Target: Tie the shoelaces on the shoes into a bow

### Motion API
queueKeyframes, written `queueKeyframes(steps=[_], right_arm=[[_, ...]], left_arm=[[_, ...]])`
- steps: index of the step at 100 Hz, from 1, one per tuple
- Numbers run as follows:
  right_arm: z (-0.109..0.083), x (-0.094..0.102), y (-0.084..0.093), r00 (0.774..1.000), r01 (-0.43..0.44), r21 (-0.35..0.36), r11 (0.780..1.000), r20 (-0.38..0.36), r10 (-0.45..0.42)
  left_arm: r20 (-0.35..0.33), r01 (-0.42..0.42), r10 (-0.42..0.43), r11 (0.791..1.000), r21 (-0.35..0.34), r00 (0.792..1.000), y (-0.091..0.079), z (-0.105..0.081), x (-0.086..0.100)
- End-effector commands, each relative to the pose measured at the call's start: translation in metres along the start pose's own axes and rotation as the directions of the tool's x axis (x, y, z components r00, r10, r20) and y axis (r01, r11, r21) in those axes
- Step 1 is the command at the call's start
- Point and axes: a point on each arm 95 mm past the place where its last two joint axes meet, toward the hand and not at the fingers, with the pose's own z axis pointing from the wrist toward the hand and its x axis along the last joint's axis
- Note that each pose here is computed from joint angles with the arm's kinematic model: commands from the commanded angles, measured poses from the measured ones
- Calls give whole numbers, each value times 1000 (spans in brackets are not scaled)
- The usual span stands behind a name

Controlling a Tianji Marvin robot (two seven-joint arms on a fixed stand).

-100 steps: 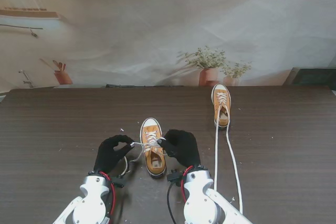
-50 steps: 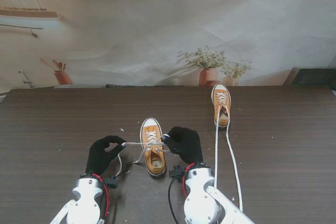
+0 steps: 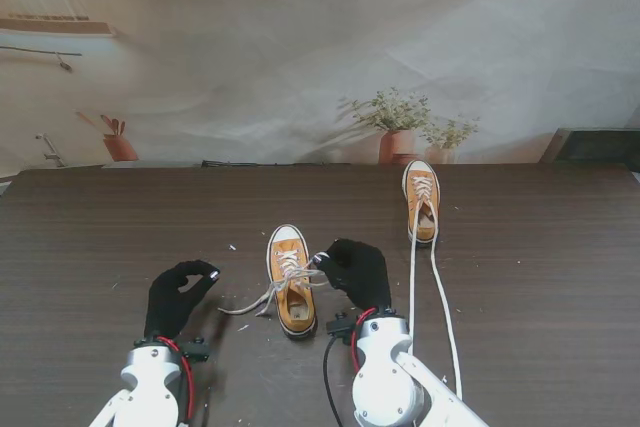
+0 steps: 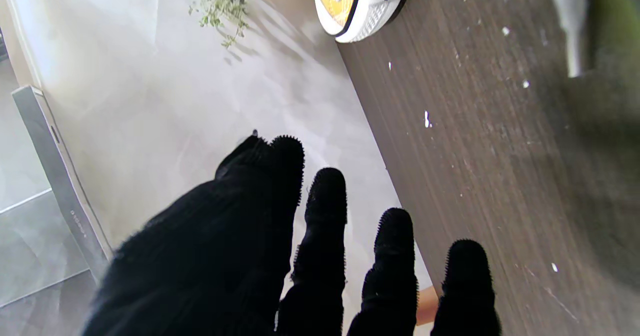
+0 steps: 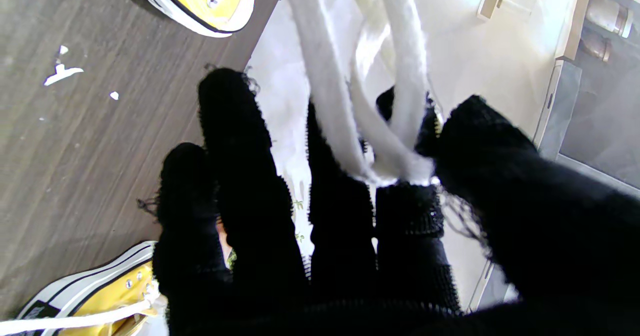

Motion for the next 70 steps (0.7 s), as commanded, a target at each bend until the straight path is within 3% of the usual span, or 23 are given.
queueKeyframes(steps=[1,20,57,70], right_arm=[[-1,3,-2,1000,-14,13,1000,-6,14],[-5,8,-4,999,-25,25,999,-26,26],[-12,12,-9,997,-21,63,998,-74,26],[-13,13,-10,996,-26,73,997,-81,32]], left_arm=[[-13,-26,25,996,-83,1000,2,-3,0],[-77,-98,82,968,-230,994,16,-6,1],[-134,-67,35,966,-248,990,47,9,18],[-144,-73,31,952,-298,989,54,11,22]])
